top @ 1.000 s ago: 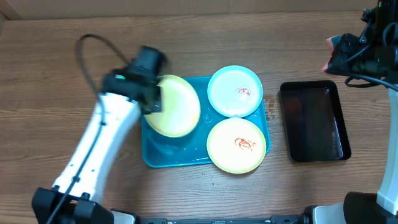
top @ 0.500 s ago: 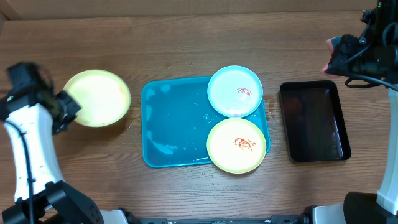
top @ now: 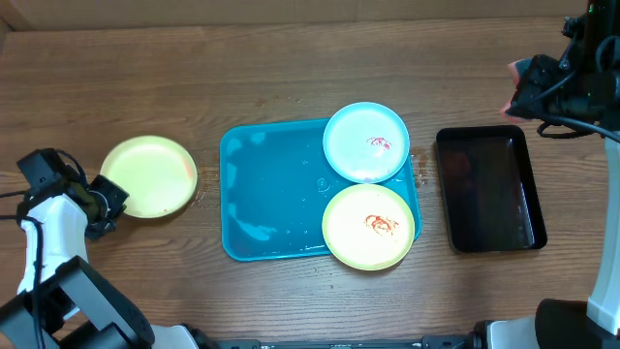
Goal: Clean dirty plates on tray and stack at the side
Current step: 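Carry the yellow plate left off the tray and set it on the table, then move the left gripper to the bottom-right yellow plate and grasp its rim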
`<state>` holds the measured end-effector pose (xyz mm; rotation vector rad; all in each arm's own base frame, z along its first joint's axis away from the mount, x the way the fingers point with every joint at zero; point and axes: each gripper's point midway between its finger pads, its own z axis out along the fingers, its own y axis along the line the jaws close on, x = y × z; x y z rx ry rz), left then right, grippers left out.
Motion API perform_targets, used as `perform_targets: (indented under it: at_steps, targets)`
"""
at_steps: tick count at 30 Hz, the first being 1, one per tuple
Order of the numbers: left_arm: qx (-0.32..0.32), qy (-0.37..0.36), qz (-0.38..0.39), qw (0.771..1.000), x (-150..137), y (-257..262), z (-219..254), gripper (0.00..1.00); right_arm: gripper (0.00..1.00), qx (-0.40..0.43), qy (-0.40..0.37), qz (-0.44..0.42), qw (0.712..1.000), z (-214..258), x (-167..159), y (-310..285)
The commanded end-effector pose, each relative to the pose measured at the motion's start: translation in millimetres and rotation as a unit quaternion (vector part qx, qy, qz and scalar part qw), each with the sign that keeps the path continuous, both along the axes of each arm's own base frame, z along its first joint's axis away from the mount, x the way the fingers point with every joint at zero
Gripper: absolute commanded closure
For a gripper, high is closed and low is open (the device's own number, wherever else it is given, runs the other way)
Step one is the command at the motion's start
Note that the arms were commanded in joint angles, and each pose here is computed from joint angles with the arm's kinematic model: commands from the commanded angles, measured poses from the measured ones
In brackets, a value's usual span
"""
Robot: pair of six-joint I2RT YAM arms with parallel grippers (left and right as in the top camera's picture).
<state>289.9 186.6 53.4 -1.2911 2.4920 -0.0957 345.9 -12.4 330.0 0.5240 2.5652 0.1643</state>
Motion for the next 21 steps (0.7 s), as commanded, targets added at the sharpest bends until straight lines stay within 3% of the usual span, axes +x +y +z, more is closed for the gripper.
perform_targets:
  at_steps: [1, 6, 12, 16, 21]
  targets:
    - [0.000, 0.021, 0.013, 1.000, -6, 3, -14, 0.77, 0.96, -0.005, -0.012, -0.003, 1.000, 8, -2, -3]
    - [-0.004, 0.032, 0.013, 0.999, -9, 3, -20, 0.38, 0.96, -0.005, -0.011, -0.003, 1.000, 7, -3, -3]
    - [-0.047, -0.025, -0.079, 0.995, 20, -22, 1, 0.30, 0.96, -0.005, -0.009, -0.003, 1.000, 7, -4, -3]
    - [-0.034, -0.032, -0.148, 0.988, 38, -41, 30, 0.27, 0.96, -0.005, -0.009, -0.003, 1.000, 7, -4, -3]
    - [-0.050, -0.064, -0.301, 0.950, 71, -118, 66, 0.28, 0.96, -0.005, -0.009, -0.003, 1.000, 7, -4, -3]
